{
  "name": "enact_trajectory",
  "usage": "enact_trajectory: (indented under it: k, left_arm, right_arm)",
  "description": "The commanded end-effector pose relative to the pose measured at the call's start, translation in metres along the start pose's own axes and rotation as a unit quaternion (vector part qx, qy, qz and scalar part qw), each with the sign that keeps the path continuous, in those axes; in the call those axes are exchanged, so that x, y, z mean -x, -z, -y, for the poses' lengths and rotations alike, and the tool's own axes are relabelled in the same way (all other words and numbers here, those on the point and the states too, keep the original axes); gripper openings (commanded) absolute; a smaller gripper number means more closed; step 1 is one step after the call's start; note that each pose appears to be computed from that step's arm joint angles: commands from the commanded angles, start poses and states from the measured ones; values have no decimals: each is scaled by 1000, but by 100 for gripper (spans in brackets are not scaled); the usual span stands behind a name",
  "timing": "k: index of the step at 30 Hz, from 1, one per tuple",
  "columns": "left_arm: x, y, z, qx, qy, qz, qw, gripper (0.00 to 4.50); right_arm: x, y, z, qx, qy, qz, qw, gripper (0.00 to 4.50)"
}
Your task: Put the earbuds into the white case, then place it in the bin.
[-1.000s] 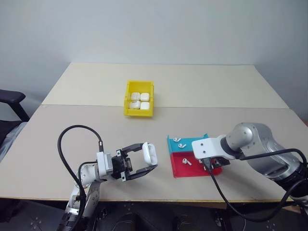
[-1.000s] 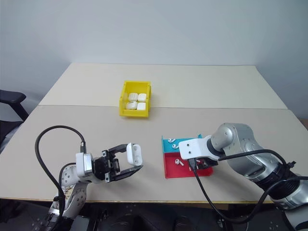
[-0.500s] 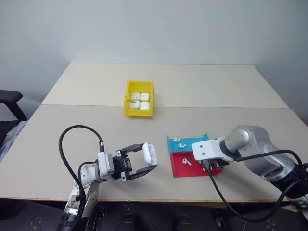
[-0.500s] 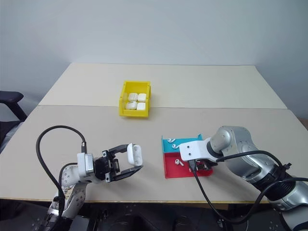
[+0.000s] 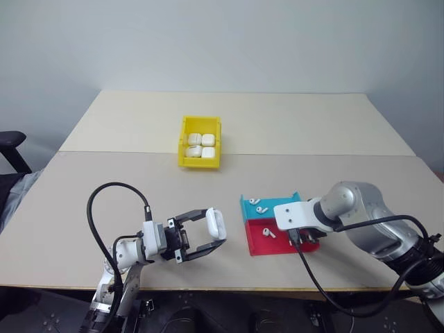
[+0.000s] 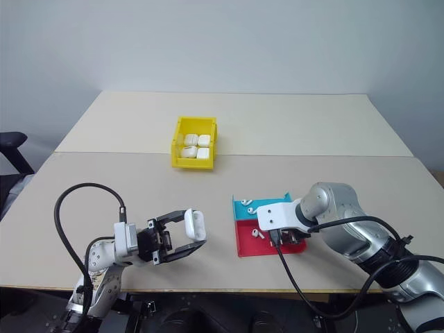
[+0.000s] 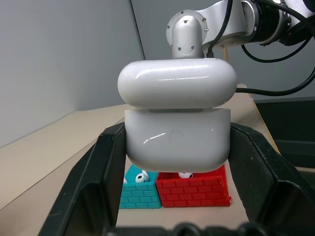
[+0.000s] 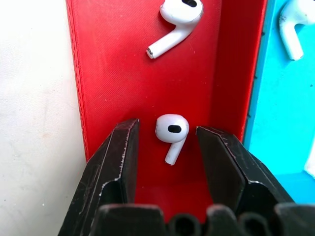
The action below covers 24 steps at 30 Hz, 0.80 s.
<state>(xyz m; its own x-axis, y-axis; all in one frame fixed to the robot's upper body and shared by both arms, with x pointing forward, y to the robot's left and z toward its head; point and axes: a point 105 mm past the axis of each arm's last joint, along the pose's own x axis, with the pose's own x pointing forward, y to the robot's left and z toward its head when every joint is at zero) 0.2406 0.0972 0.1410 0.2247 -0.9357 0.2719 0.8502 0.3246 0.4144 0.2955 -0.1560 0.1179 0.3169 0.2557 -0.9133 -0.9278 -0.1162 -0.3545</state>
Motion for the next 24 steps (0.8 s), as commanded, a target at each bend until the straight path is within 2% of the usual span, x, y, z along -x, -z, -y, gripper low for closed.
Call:
enact_trajectory:
  k: [1,13,16,18,24]
  left_arm:
    - [-4,-8,1,-15,5,7,1000,278]
    - [-4,-7,0,-15,2,1,1000,278]
    - [-4,-7,-1,-16,2,1,1000,278]
    - [-4,-6,-1,-16,2,0,1000,278]
    - [-4,-7,-1,-16,2,-1,1000,278]
  right_arm:
    - [1,2,0,11,5,-4,1000,195]
    - [1,4,0,12,7,-8,1000,195]
    - [1,5,0,11,6,-7,1000,143]
    - [1,4,-1,12,6,-6,1000,78]
    - [1,3,-3,13,5,-5,1000,78]
